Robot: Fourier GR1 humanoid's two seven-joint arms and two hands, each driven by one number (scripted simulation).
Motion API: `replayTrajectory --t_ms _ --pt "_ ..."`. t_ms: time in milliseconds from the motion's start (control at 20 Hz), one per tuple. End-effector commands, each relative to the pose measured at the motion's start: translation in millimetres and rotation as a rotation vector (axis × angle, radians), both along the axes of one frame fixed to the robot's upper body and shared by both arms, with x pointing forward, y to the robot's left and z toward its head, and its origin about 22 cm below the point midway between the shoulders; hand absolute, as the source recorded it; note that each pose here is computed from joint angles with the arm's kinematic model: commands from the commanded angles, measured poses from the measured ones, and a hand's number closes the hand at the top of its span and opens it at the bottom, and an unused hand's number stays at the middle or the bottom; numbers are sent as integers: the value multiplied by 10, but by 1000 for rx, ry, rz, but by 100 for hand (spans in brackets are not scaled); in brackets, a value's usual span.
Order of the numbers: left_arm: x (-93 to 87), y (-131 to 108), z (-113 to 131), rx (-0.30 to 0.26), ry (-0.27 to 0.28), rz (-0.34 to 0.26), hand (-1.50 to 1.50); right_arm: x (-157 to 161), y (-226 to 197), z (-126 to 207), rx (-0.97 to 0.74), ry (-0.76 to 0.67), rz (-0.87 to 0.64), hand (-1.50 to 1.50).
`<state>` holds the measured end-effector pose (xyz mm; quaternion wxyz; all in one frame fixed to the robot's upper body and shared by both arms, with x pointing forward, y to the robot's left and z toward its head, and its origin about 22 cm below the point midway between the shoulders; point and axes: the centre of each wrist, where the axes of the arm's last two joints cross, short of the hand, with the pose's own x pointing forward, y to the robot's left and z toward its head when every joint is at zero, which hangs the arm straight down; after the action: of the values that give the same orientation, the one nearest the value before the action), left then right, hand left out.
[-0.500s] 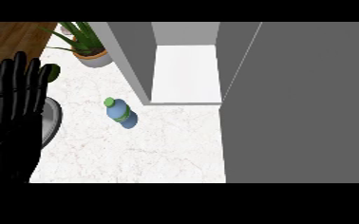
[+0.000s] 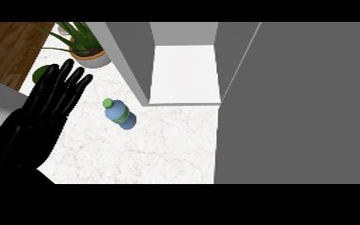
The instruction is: Pick up the bottled water, place it into the cabinet and close the cabinet
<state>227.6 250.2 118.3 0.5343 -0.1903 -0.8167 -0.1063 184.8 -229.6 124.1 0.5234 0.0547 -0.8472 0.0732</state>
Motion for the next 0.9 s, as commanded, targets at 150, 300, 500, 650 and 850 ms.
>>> replayTrajectory --t_ms 150,300,500,650,850 --pt "-102 331 372 -89 139 -185 -150 -314 93 198 -5 77 102 -150" --pt "-179 500 388 -99 150 -168 -150 -700 87 442 38 60 97 -150" --pt "-326 587 564 -95 175 -163 -150 -865 148 569 47 74 83 -150" --pt "-564 520 600 -90 178 -143 -150 -700 188 642 51 65 98 -150" --pt "-567 531 574 -79 205 -134 -150 -747 211 703 27 46 111 -150"
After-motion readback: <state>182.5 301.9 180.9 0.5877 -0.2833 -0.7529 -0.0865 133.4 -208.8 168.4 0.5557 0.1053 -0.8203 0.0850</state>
